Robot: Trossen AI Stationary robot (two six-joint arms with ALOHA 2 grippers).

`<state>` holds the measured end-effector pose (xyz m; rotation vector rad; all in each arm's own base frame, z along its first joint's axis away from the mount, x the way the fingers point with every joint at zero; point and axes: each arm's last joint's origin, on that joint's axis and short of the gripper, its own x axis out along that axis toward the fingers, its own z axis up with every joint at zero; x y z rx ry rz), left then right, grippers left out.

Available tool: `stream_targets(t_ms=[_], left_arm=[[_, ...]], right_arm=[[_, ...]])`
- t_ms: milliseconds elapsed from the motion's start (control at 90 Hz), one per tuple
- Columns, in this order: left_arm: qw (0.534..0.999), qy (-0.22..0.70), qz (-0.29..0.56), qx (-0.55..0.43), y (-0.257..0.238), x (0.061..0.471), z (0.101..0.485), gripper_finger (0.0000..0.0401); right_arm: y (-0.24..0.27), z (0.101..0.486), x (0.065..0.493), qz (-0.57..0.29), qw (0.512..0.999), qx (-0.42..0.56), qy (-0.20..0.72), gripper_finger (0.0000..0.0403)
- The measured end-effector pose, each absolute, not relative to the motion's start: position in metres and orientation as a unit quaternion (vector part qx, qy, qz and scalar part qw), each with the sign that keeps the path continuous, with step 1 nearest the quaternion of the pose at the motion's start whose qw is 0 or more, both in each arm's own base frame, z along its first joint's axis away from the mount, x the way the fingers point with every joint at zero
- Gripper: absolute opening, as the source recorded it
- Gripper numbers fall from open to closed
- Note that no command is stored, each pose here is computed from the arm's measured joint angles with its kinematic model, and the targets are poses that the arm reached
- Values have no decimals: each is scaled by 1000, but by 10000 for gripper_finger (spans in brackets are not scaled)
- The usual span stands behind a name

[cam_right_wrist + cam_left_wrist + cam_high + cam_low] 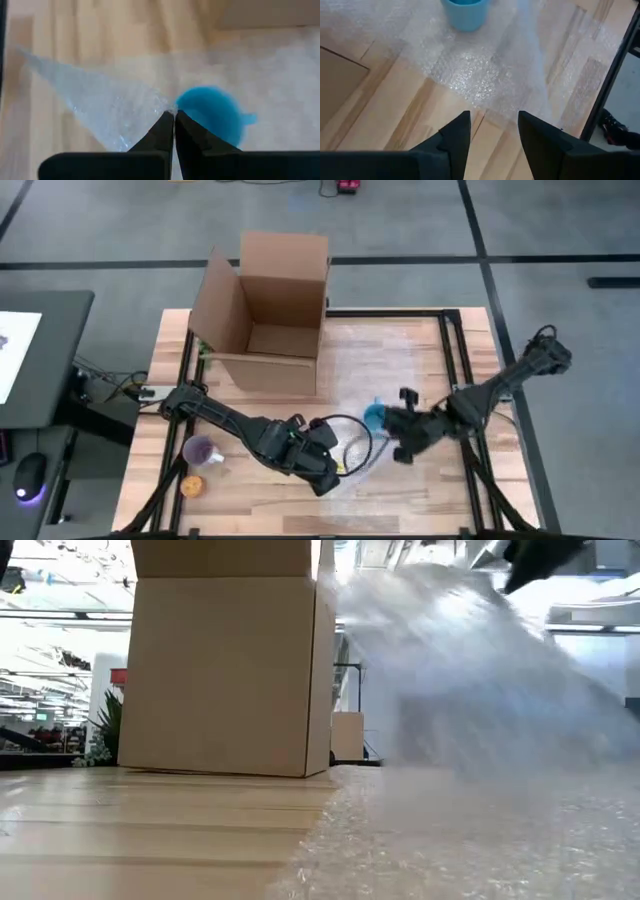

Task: Wrap mug
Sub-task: Wrap the blue mug with the bubble wrap

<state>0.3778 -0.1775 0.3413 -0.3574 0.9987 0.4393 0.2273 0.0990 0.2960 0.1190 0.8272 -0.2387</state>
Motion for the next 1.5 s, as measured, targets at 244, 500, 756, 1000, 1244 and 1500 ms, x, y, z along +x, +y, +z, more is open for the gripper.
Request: stream_targets(t_ms=[244,500,756,1000,1244,1500], left_arm=[[841,463,219,-177,-177,378,342,146],[848,447,211,-191,-179,382,343,146],[867,410,185,-213,-183,390,348,146],[876,401,171,-209,-185,393,350,146],[876,401,169,-209,-187,392,350,146],[878,401,163,-204,-194,389,350,146]], right_arm=[[62,309,233,-189,908,117,355,0],[34,297,245,-255,881,127,379,0],[7,281,255,-304,845,148,414,0],[-4,260,268,-293,821,160,464,0],[-6,226,274,-295,782,150,527,0],[-18,222,277,-289,772,183,536,23]])
